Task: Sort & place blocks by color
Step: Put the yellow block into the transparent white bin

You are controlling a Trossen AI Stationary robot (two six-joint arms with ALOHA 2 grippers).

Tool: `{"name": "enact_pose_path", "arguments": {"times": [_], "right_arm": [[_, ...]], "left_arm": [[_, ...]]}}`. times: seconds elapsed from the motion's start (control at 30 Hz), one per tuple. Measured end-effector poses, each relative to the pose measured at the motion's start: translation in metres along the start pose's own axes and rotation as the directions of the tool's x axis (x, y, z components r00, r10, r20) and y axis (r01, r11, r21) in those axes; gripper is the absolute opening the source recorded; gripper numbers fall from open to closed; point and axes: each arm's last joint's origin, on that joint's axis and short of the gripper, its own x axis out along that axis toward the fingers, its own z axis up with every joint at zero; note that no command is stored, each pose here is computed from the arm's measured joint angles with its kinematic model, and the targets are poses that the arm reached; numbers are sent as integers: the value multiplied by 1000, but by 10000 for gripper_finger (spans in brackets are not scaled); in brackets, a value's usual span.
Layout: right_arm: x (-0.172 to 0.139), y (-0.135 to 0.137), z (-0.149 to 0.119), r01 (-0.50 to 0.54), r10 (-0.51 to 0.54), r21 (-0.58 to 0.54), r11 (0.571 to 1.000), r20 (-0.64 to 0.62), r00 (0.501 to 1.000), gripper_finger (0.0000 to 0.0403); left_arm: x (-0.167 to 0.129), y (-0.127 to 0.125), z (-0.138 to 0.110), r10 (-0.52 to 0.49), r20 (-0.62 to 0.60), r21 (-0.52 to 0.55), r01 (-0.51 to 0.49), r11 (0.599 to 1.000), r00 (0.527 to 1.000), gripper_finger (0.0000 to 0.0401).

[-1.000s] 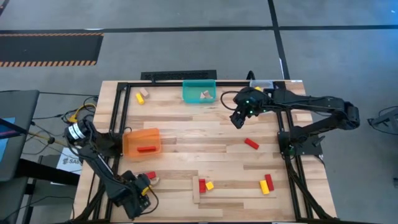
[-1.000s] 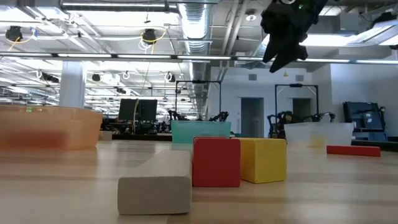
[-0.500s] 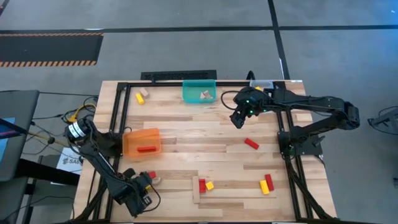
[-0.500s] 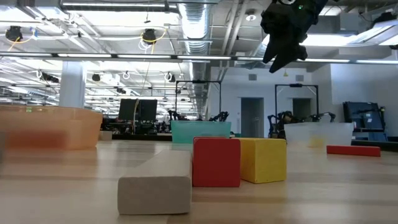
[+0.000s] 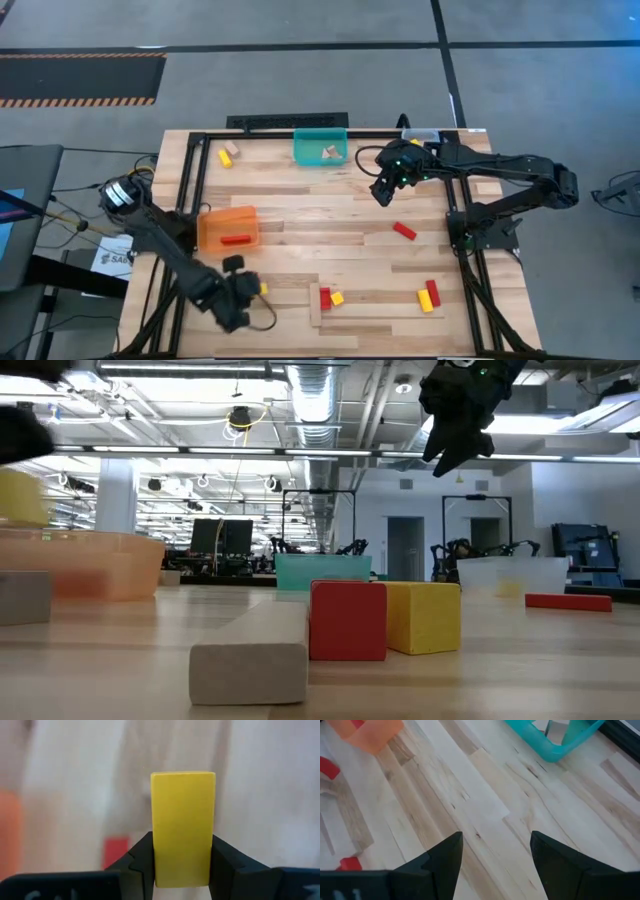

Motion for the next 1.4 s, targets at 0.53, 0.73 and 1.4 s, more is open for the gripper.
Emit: {"name": "enact_pose_path", "arguments": {"times": [0.53, 0.73, 1.4], "right_arm": [[-13, 19, 3, -205, 226, -240, 949, 63, 972, 253], [-9, 49, 27, -339, 461, -399, 852, 267, 846, 253], [33, 78, 53, -372, 641, -569, 733, 397, 656, 303]], "left_arm": [[-43, 136, 118, 50, 371, 25, -63, 998, 927, 100], [-73, 171, 154, -101, 667, 7, 129, 992, 739, 100], [-78, 169, 162, -129, 736, 36, 151, 988, 665, 100]]}}
